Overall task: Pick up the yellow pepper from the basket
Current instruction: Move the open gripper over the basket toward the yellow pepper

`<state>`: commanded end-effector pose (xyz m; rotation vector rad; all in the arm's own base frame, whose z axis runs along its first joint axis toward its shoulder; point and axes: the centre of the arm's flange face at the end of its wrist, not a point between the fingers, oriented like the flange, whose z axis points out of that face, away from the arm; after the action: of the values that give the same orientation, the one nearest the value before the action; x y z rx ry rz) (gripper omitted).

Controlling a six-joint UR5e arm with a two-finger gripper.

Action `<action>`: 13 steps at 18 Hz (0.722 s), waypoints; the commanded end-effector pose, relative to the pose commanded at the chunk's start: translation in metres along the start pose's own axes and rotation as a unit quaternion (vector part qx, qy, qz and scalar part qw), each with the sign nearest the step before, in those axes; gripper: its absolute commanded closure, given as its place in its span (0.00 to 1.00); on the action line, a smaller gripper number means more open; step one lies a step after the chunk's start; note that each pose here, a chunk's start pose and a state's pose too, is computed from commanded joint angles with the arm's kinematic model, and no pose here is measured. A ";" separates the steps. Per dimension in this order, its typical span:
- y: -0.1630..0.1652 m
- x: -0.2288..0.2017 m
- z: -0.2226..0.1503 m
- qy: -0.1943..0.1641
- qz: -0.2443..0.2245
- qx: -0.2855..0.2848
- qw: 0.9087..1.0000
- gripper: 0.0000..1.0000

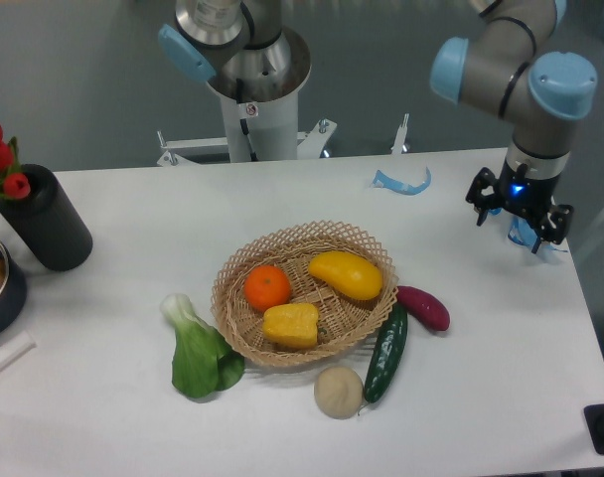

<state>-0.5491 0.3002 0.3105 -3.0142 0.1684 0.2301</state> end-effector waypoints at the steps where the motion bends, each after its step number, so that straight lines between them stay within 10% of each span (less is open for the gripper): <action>1: -0.002 0.000 -0.001 -0.001 -0.024 0.004 1.000 0.00; 9: -0.076 0.043 -0.006 0.019 -0.083 0.050 0.995 0.00; 13: -0.126 0.084 0.006 0.038 -0.040 0.050 0.997 0.00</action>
<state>-0.4524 0.4169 0.3042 -2.9250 0.0628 0.0960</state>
